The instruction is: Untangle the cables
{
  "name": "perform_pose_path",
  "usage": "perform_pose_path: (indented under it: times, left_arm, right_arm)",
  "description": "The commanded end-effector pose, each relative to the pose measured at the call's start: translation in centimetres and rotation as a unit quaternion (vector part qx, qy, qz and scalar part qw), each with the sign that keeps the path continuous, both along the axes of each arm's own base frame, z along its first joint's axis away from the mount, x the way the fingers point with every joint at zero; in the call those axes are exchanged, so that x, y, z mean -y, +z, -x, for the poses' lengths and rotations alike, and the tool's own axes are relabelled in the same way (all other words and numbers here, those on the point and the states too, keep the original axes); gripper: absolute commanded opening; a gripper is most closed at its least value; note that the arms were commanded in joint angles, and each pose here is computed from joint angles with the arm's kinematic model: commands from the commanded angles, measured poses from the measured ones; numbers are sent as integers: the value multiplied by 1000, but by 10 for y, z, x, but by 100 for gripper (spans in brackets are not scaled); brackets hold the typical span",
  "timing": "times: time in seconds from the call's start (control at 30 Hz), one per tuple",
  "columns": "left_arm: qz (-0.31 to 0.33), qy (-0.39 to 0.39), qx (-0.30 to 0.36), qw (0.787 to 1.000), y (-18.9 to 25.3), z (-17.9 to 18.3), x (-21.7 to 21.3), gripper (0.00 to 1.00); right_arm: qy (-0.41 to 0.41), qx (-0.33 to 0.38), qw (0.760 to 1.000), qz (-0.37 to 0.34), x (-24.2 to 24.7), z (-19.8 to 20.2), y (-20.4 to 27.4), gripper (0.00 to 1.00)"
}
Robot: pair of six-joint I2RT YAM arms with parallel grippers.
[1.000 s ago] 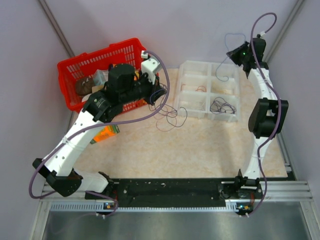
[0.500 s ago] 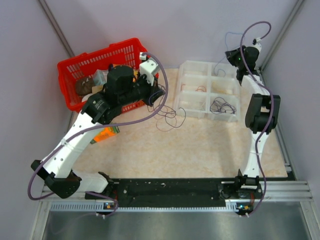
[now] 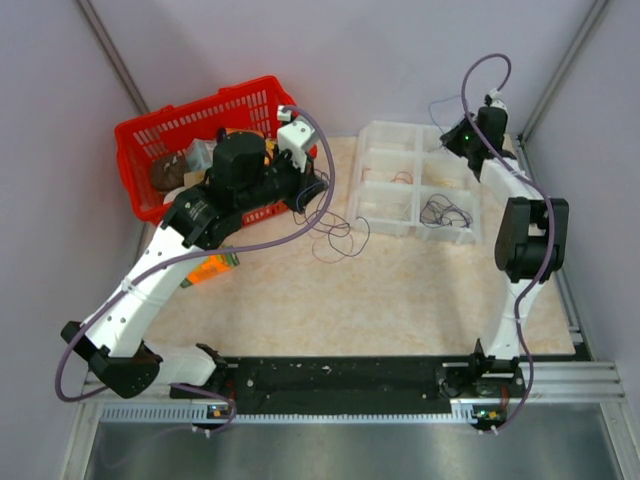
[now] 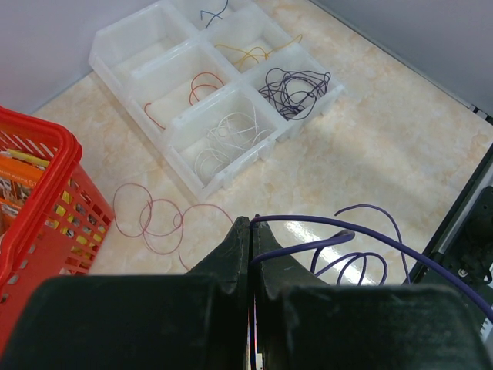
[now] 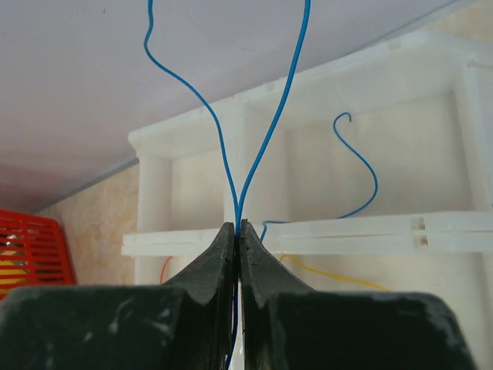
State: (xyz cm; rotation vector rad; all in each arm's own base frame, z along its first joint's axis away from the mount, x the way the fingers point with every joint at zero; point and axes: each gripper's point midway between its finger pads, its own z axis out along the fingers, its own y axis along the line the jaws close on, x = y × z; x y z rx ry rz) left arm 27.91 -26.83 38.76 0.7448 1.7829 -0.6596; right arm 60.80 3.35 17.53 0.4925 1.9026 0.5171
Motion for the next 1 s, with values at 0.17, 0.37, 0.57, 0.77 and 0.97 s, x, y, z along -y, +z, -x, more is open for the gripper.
perform_pose_path:
  times: [0.17, 0.37, 0.57, 0.77, 0.97]
  left_arm:
    - [22, -16, 18, 999, 14, 1, 4, 0]
    - [23, -11, 17, 1000, 14, 2, 1, 0]
    - [23, -5, 18, 1000, 13, 2, -2, 0]
    - [25, -10, 16, 1000, 13, 2, 0, 0]
    - [24, -6, 14, 1000, 13, 2, -1, 0]
  right_arm:
    - [18, -109, 994, 26, -3, 14, 5, 0]
    - [13, -141, 990, 6, -7, 8, 0, 0]
    - [-3, -187, 982, -17, -8, 14, -22, 0]
    - [-17, -196, 980, -31, -7, 3, -35, 0]
    - [-38, -202, 977, -59, -8, -11, -46, 0]
